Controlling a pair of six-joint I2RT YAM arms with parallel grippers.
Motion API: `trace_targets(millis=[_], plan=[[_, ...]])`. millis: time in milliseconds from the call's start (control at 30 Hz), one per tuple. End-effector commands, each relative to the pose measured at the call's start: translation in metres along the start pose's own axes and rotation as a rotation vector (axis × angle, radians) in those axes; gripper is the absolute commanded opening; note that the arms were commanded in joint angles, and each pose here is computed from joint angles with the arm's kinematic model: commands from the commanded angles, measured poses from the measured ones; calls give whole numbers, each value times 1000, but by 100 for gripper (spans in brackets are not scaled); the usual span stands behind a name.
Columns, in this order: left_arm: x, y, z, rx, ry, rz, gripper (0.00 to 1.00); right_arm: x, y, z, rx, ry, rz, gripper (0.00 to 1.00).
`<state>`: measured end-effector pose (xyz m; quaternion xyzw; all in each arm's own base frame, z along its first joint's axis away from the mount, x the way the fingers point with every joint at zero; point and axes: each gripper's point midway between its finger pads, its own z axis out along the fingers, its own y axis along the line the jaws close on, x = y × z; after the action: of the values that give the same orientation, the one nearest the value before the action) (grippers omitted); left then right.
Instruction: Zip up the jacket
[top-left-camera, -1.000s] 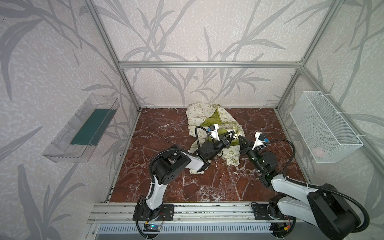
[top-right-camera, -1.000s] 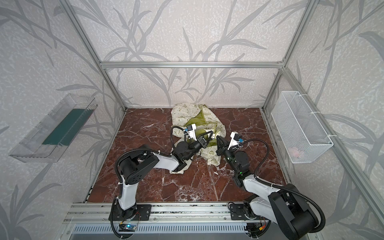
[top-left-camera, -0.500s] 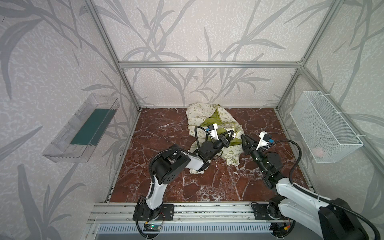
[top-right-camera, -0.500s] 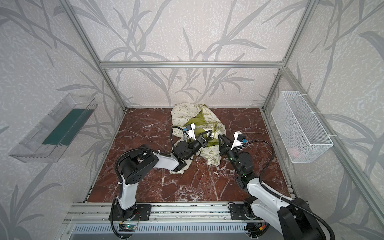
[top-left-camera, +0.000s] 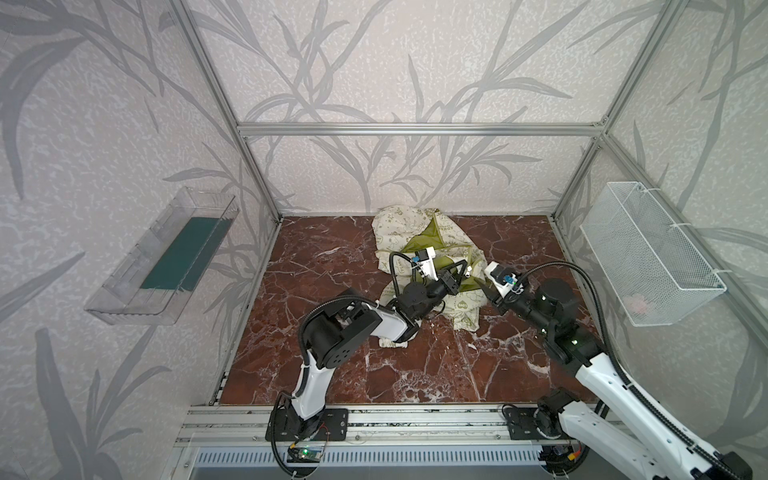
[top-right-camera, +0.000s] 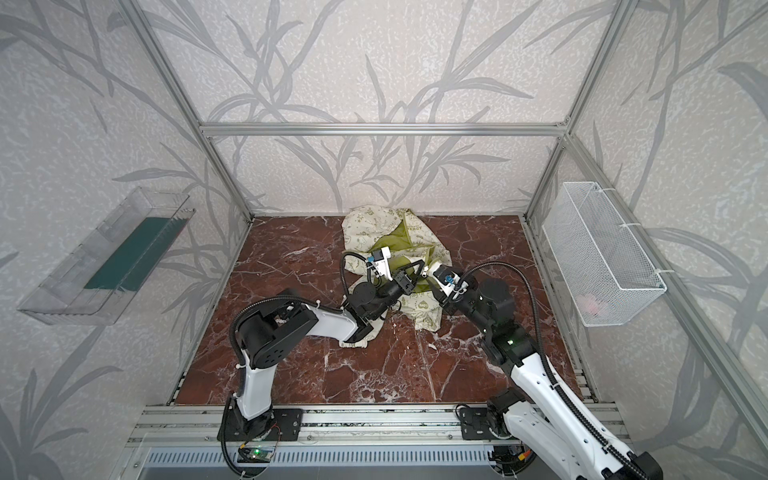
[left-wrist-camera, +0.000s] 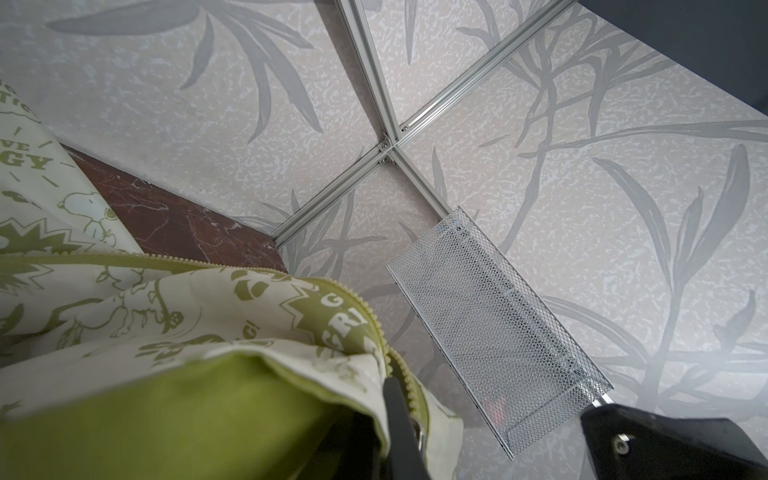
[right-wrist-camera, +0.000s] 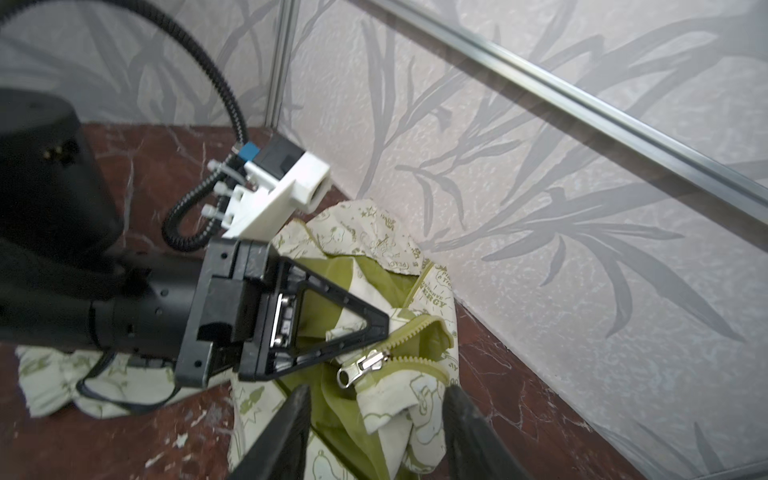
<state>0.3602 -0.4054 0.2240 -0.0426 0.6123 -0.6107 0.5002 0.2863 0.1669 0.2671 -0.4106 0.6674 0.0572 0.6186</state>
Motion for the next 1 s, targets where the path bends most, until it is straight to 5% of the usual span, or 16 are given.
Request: trace_targets(millis=[0,333,967], plan=[[-3,5,-4,-18,-18,1,0,12,21,4,-176,99,-218,54],[-7,-1,-4,-5,-22,0,0,16,10,29,-206,181,-465,65],[-11,-4,-4,-1,-32,-6,0,23,6,57,-216,201,-554,66]])
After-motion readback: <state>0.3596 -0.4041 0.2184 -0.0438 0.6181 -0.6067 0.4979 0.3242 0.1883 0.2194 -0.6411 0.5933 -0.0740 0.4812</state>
